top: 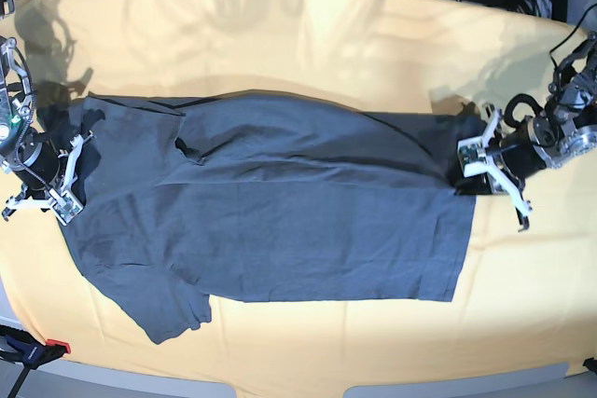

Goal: Fold the T-shirt properly

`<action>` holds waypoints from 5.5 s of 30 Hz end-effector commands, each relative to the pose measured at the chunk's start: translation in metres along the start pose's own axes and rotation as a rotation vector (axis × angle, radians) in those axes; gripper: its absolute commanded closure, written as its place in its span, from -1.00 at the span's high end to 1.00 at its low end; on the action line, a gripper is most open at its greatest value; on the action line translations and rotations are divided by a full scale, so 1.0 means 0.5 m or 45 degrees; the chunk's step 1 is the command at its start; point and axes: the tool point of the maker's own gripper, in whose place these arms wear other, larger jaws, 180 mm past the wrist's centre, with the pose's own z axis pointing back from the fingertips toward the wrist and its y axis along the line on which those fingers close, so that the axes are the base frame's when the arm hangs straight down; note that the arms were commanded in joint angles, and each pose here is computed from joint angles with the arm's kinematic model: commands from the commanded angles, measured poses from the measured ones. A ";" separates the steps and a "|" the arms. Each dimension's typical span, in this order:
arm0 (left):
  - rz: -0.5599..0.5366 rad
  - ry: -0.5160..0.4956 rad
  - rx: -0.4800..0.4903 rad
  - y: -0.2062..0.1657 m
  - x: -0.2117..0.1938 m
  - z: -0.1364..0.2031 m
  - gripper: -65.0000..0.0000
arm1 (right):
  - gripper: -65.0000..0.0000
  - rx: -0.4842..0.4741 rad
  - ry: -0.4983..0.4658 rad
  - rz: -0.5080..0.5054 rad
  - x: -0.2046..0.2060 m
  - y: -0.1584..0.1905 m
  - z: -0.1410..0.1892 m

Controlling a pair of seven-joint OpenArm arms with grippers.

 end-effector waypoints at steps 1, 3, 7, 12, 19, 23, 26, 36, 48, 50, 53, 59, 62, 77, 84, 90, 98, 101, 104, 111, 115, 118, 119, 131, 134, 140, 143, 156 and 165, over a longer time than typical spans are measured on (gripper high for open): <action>-0.030 -0.004 0.061 0.040 0.002 0.012 -1.00 | -1.00 -0.108 -0.030 0.026 0.019 -0.054 0.011; -0.027 -0.010 0.076 0.051 0.005 0.013 -1.00 | -0.81 -0.178 -0.021 0.017 0.018 -0.077 0.013; 0.066 -0.004 0.097 0.072 0.006 0.016 0.01 | 0.30 -0.195 0.026 -0.018 0.017 -0.096 0.014; 0.082 0.049 -0.109 0.038 -0.003 0.041 0.37 | 0.38 0.007 0.106 -0.037 0.018 -0.063 0.016; 0.001 0.001 -0.496 -0.065 0.035 0.121 0.37 | 0.38 0.377 -0.023 -0.119 0.085 0.047 0.048; -0.050 0.089 -0.557 -0.106 -0.006 0.126 0.37 | 0.38 0.459 -0.052 -0.144 0.101 0.071 0.059; -0.061 0.146 -0.633 -0.159 -0.038 0.129 0.37 | 0.38 0.473 -0.021 -0.130 0.092 0.079 0.058; -0.173 0.235 -0.639 -0.185 -0.079 0.123 0.37 | 0.38 0.250 0.152 -0.024 0.033 -0.016 0.065; -0.112 0.234 -0.494 -0.171 -0.129 0.072 0.37 | 0.38 0.143 0.198 -0.041 0.020 -0.068 0.078; -0.081 0.209 -0.500 -0.181 -0.126 0.062 0.37 | 0.38 0.137 0.199 -0.046 0.020 -0.069 0.078; -0.058 0.175 -0.497 -0.189 -0.114 0.049 0.37 | 0.38 0.138 0.206 -0.045 0.018 -0.068 0.078; -0.097 0.152 -0.408 -0.163 -0.102 0.029 0.23 | 0.38 0.147 0.239 -0.046 0.008 -0.065 0.080; -0.112 0.149 -0.365 -0.133 -0.099 0.024 0.07 | 0.38 0.156 0.262 -0.040 0.001 -0.063 0.081; -0.086 0.132 -0.313 -0.112 -0.091 0.018 -1.00 | 0.38 0.243 0.281 -0.064 -0.003 -0.038 0.086; -0.087 0.138 -0.313 -0.111 -0.093 0.019 -1.00 | 0.38 0.624 0.366 0.044 -0.064 0.097 0.121; -0.087 0.138 -0.314 -0.111 -0.093 0.019 -1.00 | 0.38 0.622 0.446 0.127 -0.135 0.139 0.127; -0.087 0.139 -0.314 -0.111 -0.093 0.019 -1.00 | 0.38 0.234 0.480 0.347 -0.204 0.087 0.108; -0.085 0.141 -0.315 -0.110 -0.095 0.021 -1.00 | 0.38 0.184 0.479 0.386 -0.214 0.083 0.110; -0.085 0.141 -0.319 -0.112 -0.095 0.021 -1.00 | 0.38 0.135 0.456 0.373 -0.211 0.081 0.105; -0.086 0.140 -0.318 -0.111 -0.094 0.021 -1.00 | 0.37 0.080 0.437 0.352 -0.240 0.094 0.082; -0.086 0.140 -0.319 -0.111 -0.094 0.021 -1.00 | -0.08 0.001 0.456 0.346 -0.248 0.075 0.080; -0.087 0.142 -0.319 -0.111 -0.095 0.022 -1.00 | -0.97 -0.036 0.474 0.332 -0.252 0.064 0.082; -0.088 0.148 -0.318 -0.111 -0.097 0.022 -1.00 | -1.00 -0.068 0.490 0.321 -0.255 0.056 0.084; -0.150 0.143 -0.331 -0.061 -0.080 0.077 -1.00 | -1.00 -0.002 0.533 0.288 -0.228 0.019 0.105; -0.168 0.115 -0.432 -0.085 -0.059 0.092 -1.00 | -1.00 0.049 0.514 0.318 -0.208 0.030 0.110; -0.170 0.113 -0.568 -0.106 -0.049 0.135 -1.00 | -1.00 0.211 0.520 0.343 -0.184 0.089 0.132; -0.162 0.122 -0.595 -0.108 -0.053 0.157 -1.00 | -1.00 0.278 0.518 0.370 -0.181 0.114 0.150; -0.183 0.049 -0.795 -0.201 -0.022 0.207 -1.00 | -1.00 0.496 0.615 0.510 -0.186 0.171 0.236; -0.254 0.136 -0.885 -0.225 -0.061 0.241 -1.00 | -1.00 0.550 0.760 0.661 -0.223 0.148 0.265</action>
